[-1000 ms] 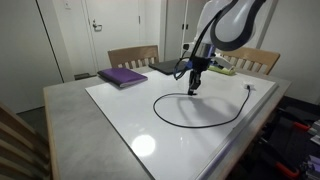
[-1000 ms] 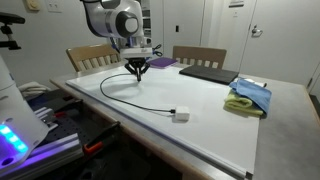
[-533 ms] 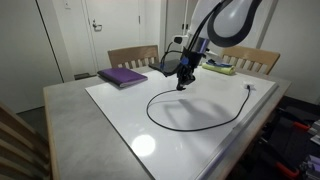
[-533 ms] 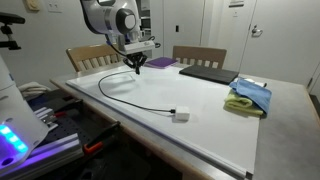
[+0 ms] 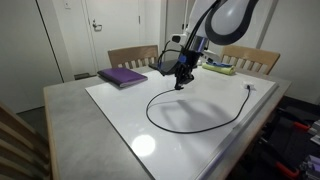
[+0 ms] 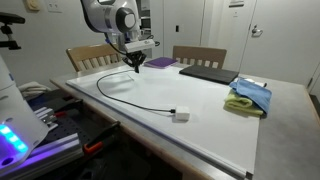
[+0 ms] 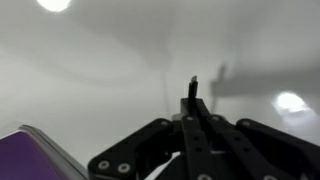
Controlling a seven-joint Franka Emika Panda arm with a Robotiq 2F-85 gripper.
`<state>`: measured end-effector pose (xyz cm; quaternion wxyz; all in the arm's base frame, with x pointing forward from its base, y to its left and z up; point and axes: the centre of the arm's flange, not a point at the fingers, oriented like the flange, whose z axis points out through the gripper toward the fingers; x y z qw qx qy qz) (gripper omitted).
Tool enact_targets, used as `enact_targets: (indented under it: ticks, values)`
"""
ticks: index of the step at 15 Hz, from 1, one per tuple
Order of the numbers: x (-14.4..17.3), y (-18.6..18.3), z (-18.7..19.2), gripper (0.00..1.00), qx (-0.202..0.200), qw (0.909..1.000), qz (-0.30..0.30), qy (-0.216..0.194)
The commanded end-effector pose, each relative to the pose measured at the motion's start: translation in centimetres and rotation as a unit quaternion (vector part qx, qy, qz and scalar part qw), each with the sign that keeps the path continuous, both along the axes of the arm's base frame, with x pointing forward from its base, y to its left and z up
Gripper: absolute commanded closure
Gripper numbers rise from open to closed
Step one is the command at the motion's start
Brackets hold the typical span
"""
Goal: Move the ends of the charger to the opposite sides
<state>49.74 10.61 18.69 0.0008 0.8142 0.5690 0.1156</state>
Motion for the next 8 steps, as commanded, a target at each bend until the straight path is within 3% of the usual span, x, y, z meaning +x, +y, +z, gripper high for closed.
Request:
enact_targets:
  ticks: [1, 4, 8]
  values:
    - [0.0, 0.0, 0.0, 0.94, 0.0, 1.0, 0.0, 0.0]
    - [0.3, 0.0, 0.1, 0.99, 0.003, 0.9999, 0.016, -0.004]
    - [2.7, 1.3, 1.4, 0.99, 0.006, 0.9888, 0.147, -0.024]
